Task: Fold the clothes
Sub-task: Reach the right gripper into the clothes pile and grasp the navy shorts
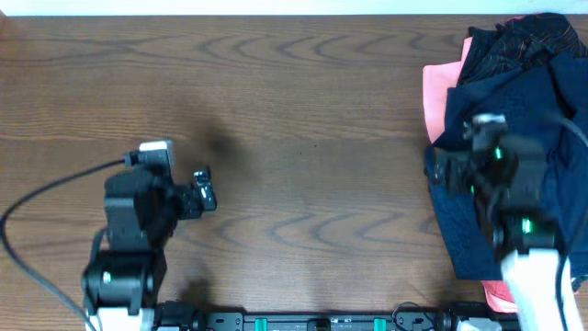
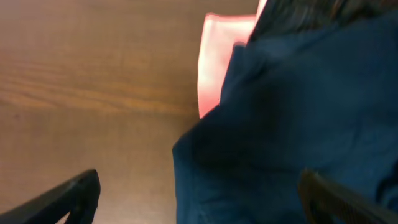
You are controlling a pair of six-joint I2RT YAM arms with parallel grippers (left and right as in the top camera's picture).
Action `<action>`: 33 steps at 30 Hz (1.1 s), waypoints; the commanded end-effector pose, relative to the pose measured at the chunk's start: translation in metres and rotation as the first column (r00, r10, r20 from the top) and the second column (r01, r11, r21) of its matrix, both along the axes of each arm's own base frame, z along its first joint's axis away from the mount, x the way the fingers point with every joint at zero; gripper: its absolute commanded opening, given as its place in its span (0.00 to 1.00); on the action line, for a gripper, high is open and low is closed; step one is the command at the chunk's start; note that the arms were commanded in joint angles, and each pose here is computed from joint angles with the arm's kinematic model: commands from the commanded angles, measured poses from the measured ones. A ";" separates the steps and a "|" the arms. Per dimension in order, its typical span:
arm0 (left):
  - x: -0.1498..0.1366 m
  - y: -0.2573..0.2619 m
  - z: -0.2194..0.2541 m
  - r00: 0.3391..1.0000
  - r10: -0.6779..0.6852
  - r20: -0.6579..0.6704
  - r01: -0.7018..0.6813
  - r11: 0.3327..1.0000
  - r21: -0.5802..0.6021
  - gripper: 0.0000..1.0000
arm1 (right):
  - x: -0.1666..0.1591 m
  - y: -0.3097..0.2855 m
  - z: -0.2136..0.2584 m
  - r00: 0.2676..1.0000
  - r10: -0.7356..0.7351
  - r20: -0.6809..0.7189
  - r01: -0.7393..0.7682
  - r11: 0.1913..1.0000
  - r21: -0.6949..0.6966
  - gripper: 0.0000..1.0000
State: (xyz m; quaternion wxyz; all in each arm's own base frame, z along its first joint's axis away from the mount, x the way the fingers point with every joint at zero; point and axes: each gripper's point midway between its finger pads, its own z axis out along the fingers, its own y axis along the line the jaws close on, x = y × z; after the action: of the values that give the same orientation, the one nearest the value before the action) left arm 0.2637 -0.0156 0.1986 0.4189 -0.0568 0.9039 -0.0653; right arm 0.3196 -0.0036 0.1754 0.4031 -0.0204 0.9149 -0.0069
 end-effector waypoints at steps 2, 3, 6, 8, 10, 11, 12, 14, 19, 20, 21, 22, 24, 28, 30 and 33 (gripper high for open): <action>0.007 0.000 -0.005 0.997 0.003 -0.071 -0.004 1.000 -0.011 0.98 | 0.029 0.003 -0.015 0.996 -0.009 -0.085 0.012 0.999 0.033 0.99; 0.007 0.000 -0.009 0.996 0.003 -0.088 -0.004 1.000 -0.011 0.98 | 0.034 0.003 -0.022 0.995 -0.015 -0.095 0.019 0.999 0.038 0.99; 0.008 0.000 -0.019 0.992 0.004 -0.128 -0.005 1.000 -0.010 0.98 | 0.042 -0.003 -0.049 0.986 -0.039 -0.160 0.041 0.999 0.014 0.92; 0.009 0.000 -0.022 0.990 0.004 -0.141 -0.005 1.000 -0.010 0.98 | 0.042 -0.008 -0.067 0.975 -0.072 -0.211 0.073 0.997 -0.003 0.96; 0.010 0.000 -0.025 0.989 0.004 -0.150 -0.005 1.000 -0.009 0.98 | 0.039 -0.010 -0.080 0.961 -0.111 -0.253 0.115 0.993 0.001 0.99; 0.010 -0.001 -0.026 0.988 0.004 -0.154 -0.005 1.000 -0.009 0.98 | 0.039 -0.010 -0.083 0.958 -0.116 -0.263 0.122 0.992 0.006 0.99; 0.010 0.000 -0.026 0.988 0.004 -0.157 -0.005 1.000 -0.009 0.98 | 0.039 -0.009 -0.085 0.956 -0.118 -0.268 0.125 0.992 0.008 0.99; 0.011 0.000 -0.028 0.987 0.004 -0.163 -0.005 1.000 -0.009 0.98 | 0.039 -0.013 -0.085 0.952 -0.153 -0.266 0.156 0.988 -0.009 0.99; 0.011 0.000 -0.031 0.985 0.004 -0.174 -0.005 1.000 -0.008 0.98 | 0.033 -0.014 -0.087 0.939 -0.203 -0.277 0.196 0.979 -0.053 0.99; 0.011 0.000 -0.031 0.984 0.004 -0.176 -0.006 1.000 -0.008 0.98 | 0.032 -0.011 -0.088 0.939 -0.196 -0.282 0.188 0.981 -0.054 0.99; 0.011 -0.001 -0.032 0.984 0.004 -0.179 -0.005 1.000 -0.009 0.98 | 0.032 -0.008 -0.089 0.939 -0.189 -0.286 0.181 0.982 -0.056 0.99; 0.011 -0.001 -0.033 0.983 0.004 -0.181 -0.005 1.000 -0.009 0.98 | 0.031 -0.007 -0.089 0.938 -0.195 -0.286 0.187 0.981 -0.057 0.99; 0.012 -0.001 -0.034 0.983 0.004 -0.186 -0.005 1.000 -0.008 0.98 | 0.031 -0.006 -0.090 0.932 -0.223 -0.287 0.216 0.975 -0.055 0.99; 0.011 -0.001 -0.037 0.980 0.004 -0.199 -0.006 1.000 -0.008 0.98 | 0.027 -0.009 -0.102 0.908 -0.273 -0.317 0.261 0.962 -0.081 0.99; 0.011 -0.001 -0.037 0.980 0.001 -0.200 -0.002 1.000 -0.008 0.98 | 0.023 -0.009 -0.111 0.894 -0.289 -0.344 0.272 0.957 -0.097 0.99; 0.011 -0.007 -0.037 0.980 -0.019 -0.199 0.018 1.000 -0.008 0.98 | 0.021 -0.009 -0.124 0.878 -0.297 -0.375 0.275 0.955 -0.112 0.99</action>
State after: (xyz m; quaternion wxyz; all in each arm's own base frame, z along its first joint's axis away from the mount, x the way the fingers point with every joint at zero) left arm 0.2724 -0.0167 0.1548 0.3204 -0.0606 0.9436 -0.0569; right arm 0.3388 -0.0136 0.0574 0.2151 0.0876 0.9699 -0.0729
